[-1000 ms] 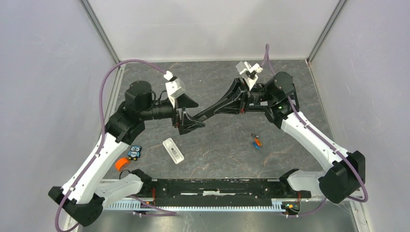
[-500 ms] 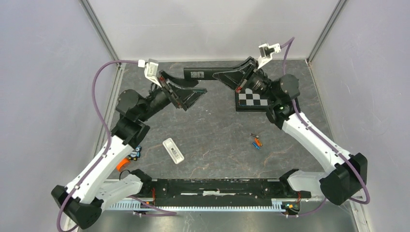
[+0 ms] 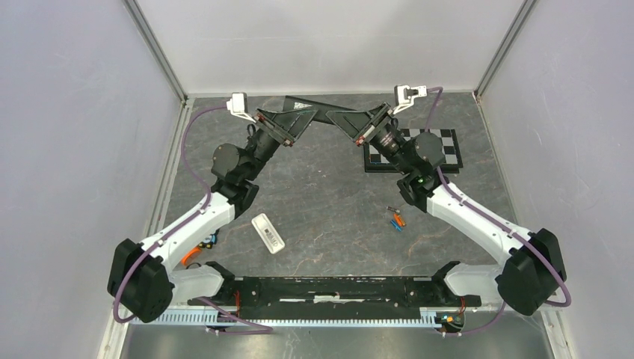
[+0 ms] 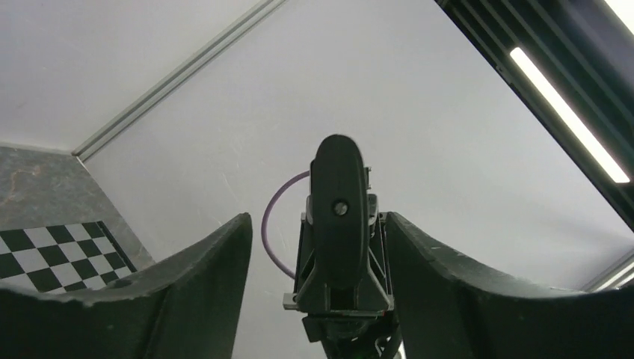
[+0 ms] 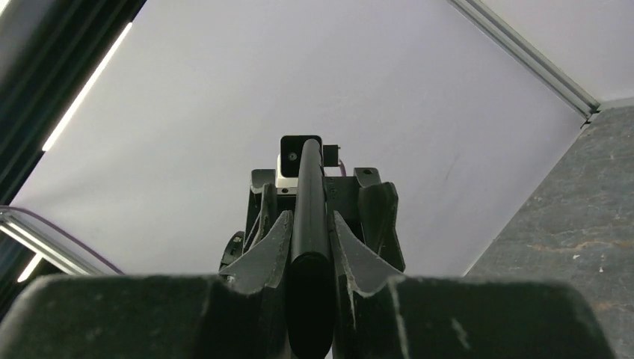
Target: Load the batteries into the remote control
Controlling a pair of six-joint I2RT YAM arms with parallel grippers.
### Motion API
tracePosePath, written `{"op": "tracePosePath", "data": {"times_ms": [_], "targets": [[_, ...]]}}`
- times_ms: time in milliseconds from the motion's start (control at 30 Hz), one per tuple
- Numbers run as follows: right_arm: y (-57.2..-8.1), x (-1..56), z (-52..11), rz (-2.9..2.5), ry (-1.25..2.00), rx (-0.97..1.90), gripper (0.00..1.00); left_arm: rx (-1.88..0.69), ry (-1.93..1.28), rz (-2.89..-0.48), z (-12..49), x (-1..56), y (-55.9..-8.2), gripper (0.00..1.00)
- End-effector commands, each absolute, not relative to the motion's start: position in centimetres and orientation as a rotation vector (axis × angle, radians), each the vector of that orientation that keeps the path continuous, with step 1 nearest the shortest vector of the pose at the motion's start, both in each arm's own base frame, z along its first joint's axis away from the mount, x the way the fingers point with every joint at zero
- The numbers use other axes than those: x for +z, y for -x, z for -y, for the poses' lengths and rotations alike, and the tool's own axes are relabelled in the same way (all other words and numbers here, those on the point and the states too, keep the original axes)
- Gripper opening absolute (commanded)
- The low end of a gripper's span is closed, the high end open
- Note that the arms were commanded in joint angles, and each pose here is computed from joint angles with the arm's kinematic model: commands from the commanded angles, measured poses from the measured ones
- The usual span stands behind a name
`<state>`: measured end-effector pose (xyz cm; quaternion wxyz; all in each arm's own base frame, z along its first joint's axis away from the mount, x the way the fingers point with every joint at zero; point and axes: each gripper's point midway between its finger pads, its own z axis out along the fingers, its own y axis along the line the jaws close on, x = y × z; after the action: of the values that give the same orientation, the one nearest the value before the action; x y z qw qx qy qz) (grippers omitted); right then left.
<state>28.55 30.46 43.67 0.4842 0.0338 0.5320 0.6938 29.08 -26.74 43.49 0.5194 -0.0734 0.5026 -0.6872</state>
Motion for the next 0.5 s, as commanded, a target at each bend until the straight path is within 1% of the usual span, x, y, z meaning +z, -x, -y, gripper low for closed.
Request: {"op": "tracePosePath", "data": {"times_ms": [0, 67, 233, 300, 333, 367, 400, 467], "targets": [[-29.0, 43.9, -30.3, -1.268, -0.164, 1.722, 0.0, -1.689, 0.202, -1.059, 25.5, 47.3, -28.4, 0.67], [-29.2, 43.1, -30.5, -1.287, -0.172, 1.718, 0.0, -1.67, 0.231, -1.066, 25.2, 47.0, -28.7, 0.62], [-29.8, 41.8, -30.7, -1.326, -0.194, 1.694, 0.0, -1.667, 0.252, -1.083, 25.2, 46.6, -29.0, 0.4], [-30.0, 41.4, -30.9, -1.339, -0.185, 1.68, 0.0, -1.666, 0.256, -1.108, 25.4, 46.2, -29.2, 0.25], [-30.0, 41.2, -31.0, -1.348, -0.183, 1.676, 0.0, -1.666, 0.259, -1.116, 25.5, 46.1, -29.2, 0.14], [-30.1, 40.8, -31.0, -1.361, -0.179, 1.663, 0.0, -1.667, 0.256, -1.126, 25.6, 46.0, -29.2, 0.04], [-30.3, 40.4, -31.0, -1.377, -0.179, 1.648, 0.0, -1.664, 0.26, -1.136, 25.6, 45.9, -29.3, 0.02], [-30.5, 39.3, -31.0, -1.421, -0.165, 1.611, 0.02, -1.649, 0.259, -1.138, 25.3, 46.1, -29.2, 0.02]]}}
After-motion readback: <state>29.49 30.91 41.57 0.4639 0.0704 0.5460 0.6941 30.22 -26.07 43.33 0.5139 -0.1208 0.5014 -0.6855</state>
